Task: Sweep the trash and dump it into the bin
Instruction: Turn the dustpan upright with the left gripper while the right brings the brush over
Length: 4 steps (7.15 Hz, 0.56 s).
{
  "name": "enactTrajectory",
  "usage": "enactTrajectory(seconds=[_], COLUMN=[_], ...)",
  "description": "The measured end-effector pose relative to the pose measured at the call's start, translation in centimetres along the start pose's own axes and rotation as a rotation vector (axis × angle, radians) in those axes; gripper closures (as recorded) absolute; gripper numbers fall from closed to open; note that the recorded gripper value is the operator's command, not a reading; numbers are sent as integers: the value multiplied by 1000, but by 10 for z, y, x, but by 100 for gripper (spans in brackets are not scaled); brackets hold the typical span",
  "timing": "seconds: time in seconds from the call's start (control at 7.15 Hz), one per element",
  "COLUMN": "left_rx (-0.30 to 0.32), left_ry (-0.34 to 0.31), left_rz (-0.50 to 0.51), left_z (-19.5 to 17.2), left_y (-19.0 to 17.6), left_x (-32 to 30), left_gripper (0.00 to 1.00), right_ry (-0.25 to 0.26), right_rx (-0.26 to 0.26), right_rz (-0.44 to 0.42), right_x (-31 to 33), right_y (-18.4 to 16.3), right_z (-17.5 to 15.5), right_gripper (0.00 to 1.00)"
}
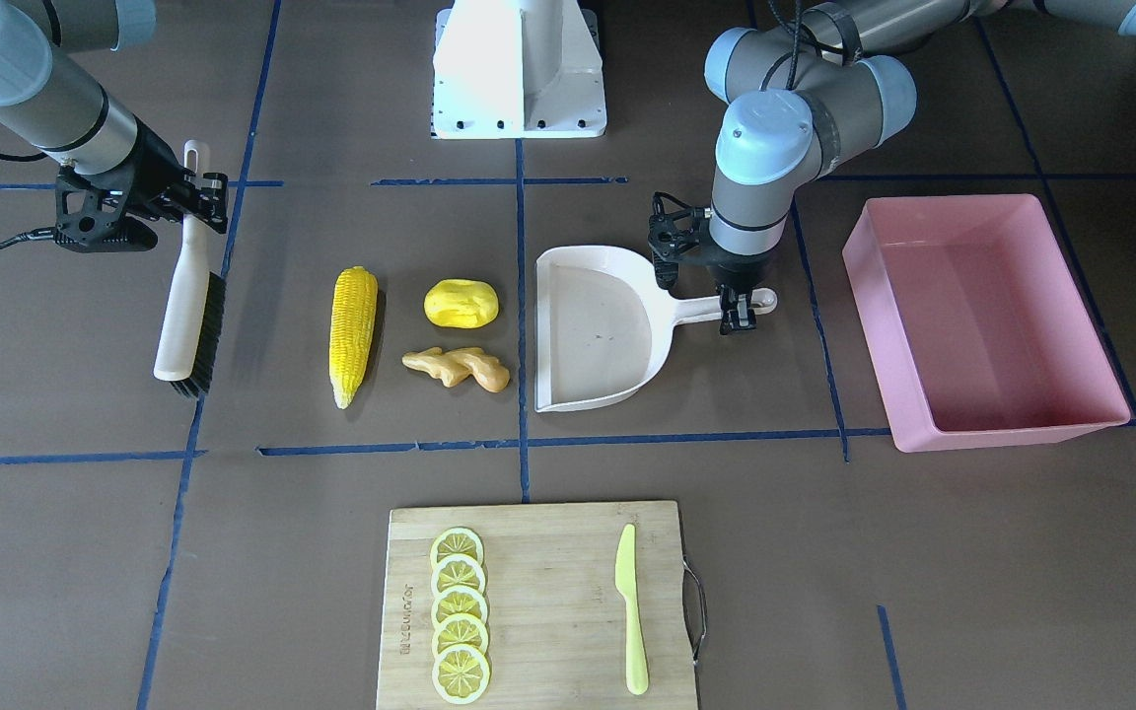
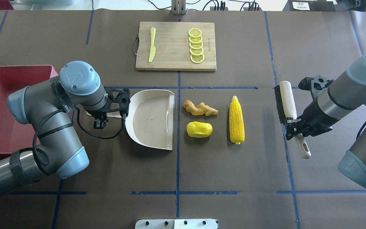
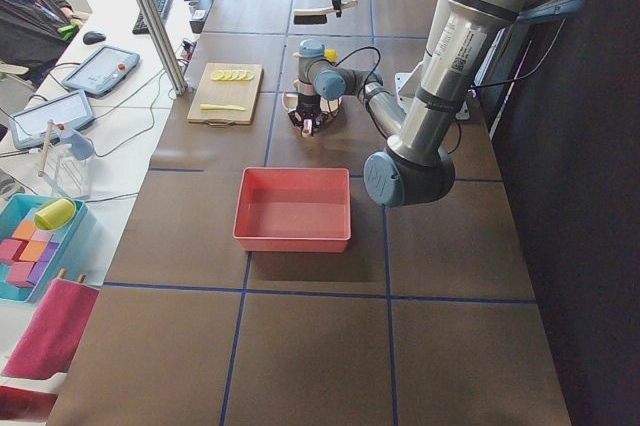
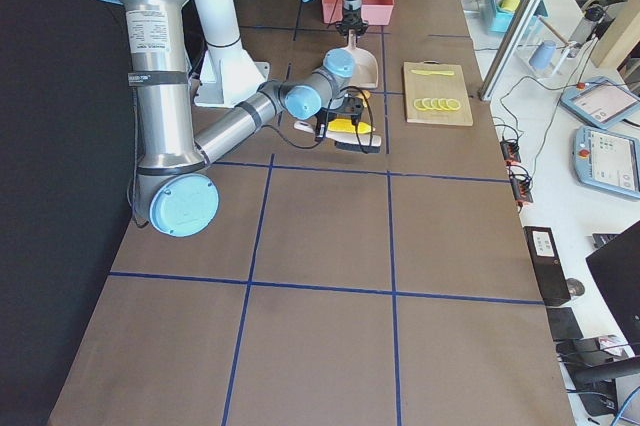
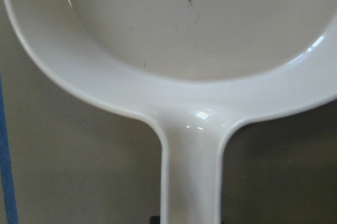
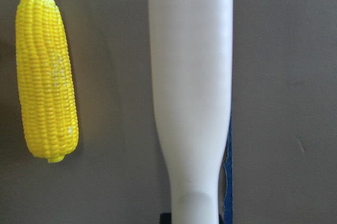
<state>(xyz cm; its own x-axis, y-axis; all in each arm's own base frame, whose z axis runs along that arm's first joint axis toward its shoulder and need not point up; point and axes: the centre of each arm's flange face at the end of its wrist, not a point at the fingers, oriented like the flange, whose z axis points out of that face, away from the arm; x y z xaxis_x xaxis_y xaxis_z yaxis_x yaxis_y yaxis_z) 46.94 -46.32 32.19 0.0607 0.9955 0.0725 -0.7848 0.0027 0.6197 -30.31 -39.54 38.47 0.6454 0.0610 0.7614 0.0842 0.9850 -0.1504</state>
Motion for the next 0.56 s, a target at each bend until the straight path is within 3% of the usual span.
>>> enactTrajectory(seconds=[0.56], left_rx=[0], left_ry=[-12], left_rz=[-3], left_z=[-3], left_y=[-1], left_x=[-2], left_gripper=[100], right_ry=[4], right_rx=[-18], right_rz=[-29], right_x=[-16], right_y=[6], right_z=[13], right_gripper=[100])
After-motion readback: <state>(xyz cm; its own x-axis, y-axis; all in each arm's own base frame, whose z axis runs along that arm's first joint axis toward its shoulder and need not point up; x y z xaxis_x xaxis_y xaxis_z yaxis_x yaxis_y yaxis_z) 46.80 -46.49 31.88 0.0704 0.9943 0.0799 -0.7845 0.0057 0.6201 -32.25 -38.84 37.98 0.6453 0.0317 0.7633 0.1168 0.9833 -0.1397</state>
